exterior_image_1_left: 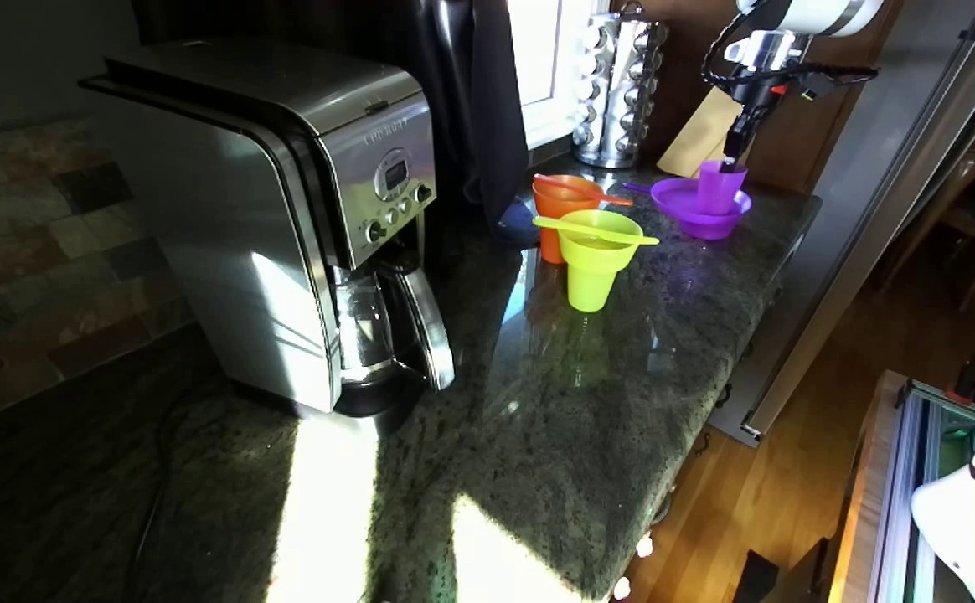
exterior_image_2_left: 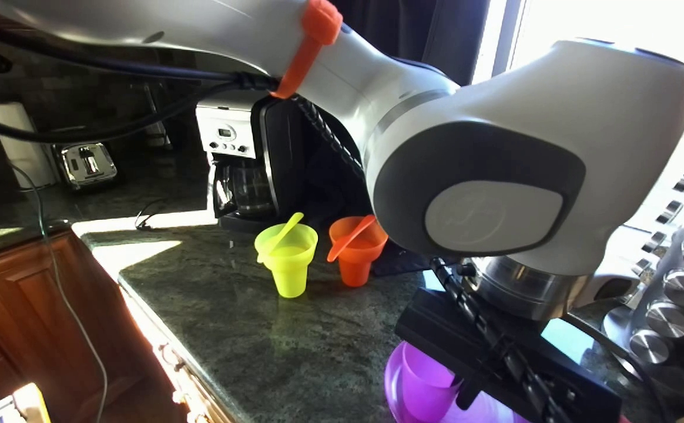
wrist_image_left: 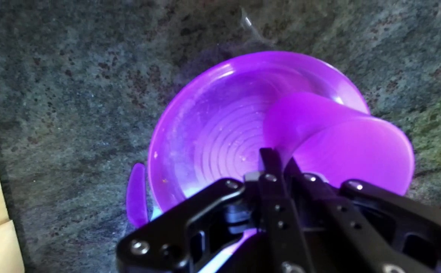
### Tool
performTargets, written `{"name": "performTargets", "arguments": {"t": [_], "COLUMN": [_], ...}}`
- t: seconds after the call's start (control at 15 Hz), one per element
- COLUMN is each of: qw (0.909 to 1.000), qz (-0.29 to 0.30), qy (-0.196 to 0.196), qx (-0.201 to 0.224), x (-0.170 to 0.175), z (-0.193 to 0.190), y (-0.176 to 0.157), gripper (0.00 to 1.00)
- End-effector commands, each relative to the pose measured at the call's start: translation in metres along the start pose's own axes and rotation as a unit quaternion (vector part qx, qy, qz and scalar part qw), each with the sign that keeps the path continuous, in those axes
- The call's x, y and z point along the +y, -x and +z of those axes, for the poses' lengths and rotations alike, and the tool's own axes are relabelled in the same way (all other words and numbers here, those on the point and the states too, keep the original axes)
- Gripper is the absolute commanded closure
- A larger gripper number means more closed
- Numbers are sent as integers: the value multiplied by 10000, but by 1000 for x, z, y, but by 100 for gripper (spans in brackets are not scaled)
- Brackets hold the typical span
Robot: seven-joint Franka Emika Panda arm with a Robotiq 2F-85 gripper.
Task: Put the purple plate on top of the purple bowl then place the cup and spoon on the plate.
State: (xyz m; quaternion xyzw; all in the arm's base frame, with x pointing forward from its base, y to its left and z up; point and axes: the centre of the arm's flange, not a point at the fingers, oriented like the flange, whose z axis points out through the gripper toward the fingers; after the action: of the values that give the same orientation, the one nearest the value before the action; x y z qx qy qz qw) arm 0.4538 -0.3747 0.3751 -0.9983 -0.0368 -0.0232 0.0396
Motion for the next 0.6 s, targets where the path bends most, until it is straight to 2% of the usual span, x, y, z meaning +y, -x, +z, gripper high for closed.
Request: {"name": "performTargets", "arguments": {"t": [0.0, 0.53], "qw": [9998, 9996], "qz": [-87, 52], "qy": [185, 283], "qx": [21, -67], "x": [-9, -2], "z": [0, -4], "y": [20, 35], "gripper": [99, 99]}}
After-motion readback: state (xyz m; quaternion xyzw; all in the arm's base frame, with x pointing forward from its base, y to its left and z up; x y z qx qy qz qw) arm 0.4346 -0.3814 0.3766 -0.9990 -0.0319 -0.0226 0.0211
